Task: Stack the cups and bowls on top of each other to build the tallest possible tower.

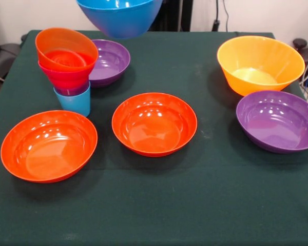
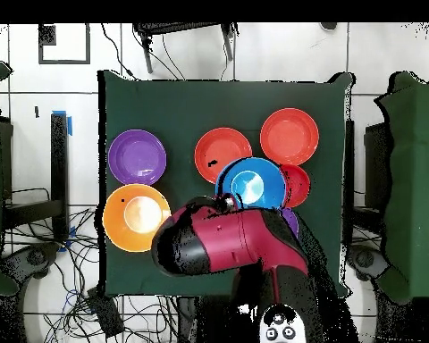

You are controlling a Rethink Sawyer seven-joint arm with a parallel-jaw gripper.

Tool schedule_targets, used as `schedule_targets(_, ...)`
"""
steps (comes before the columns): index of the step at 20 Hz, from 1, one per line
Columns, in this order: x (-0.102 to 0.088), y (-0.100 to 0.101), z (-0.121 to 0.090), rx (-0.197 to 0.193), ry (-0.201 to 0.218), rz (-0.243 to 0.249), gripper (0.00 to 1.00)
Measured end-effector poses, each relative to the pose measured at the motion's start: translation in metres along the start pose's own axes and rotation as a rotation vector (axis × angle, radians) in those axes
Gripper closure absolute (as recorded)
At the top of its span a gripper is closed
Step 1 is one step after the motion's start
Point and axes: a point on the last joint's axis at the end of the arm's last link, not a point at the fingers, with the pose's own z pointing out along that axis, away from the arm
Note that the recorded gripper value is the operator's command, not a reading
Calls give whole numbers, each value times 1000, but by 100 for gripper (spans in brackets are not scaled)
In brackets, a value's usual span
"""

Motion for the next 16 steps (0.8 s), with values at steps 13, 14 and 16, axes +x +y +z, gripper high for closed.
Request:
schedule_targets(13,-19,4,-11,-18,-62,-48,100)
schedule_targets(14,-20,4,-11,-20,-65,-53,100)
schedule_targets(16,-21,4,-11,-24,-69,-54,100)
